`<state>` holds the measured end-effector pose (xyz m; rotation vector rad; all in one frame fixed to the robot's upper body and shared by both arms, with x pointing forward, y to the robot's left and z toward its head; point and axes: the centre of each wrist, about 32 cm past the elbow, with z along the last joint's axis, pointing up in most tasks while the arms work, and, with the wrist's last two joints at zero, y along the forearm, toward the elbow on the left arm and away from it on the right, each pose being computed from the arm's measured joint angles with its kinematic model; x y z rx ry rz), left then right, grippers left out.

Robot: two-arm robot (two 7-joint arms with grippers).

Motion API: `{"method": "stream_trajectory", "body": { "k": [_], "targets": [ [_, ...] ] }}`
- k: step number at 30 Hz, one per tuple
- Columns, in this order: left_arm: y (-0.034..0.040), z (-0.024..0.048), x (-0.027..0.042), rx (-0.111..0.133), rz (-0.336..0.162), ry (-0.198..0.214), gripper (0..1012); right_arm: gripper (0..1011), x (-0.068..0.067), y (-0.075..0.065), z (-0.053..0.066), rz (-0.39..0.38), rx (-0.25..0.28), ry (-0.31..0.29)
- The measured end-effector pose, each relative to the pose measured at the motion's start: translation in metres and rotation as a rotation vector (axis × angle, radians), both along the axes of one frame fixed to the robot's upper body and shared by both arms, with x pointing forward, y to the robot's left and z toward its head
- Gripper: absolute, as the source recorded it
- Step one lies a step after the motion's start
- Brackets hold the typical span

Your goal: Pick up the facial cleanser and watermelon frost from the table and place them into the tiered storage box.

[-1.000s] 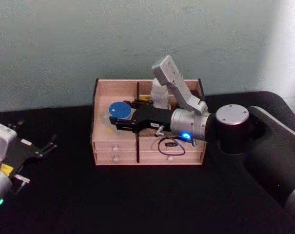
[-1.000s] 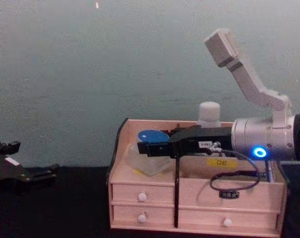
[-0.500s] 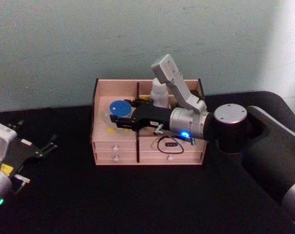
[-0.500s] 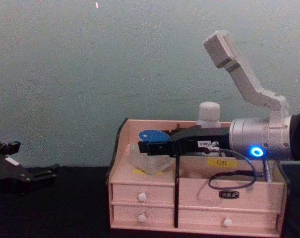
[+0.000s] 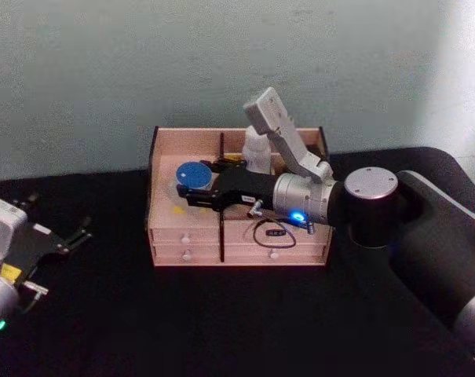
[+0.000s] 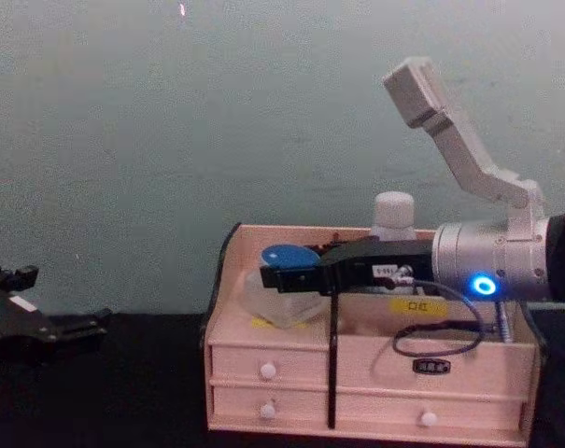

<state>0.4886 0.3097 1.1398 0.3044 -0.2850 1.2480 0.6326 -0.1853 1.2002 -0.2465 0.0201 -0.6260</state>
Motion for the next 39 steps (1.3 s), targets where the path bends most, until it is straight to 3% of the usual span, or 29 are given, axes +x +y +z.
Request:
{"method": "stream_trajectory", "body": {
  "k": [5,8,12,24,33,39],
  "targets": [
    [0.0000,0.0000,0.0000,0.000,0.000,0.000,1001,827,0.000,0.000,0.000,0.001,0.000,0.000],
    [0.0000,0.0000,0.0000,0.000,0.000,0.000,1001,942,0.000,0.000,0.000,0.001,0.001,0.000],
    [0.0000,0.0000,0.0000,0.000,0.000,0.000,1001,1000,0.000,0.000,0.000,0.002,0.000,0.000],
    [0.0000,0.0000,0.0000,0.000,0.000,0.000,1002,1002,-0.004,-0.002,0.002,-0.003,0.008,-0.025],
    [0.0000,0.0000,0.0000,0.000,0.000,0.000,1001,1002,-0.027,-0.016,0.011,0.017,0.036,-0.098],
    [0.0000,0.0000,0.0000,0.000,0.000,0.000,1001,1002,-0.053,-0.040,0.014,0.072,0.053,-0.115]
  ]
}}
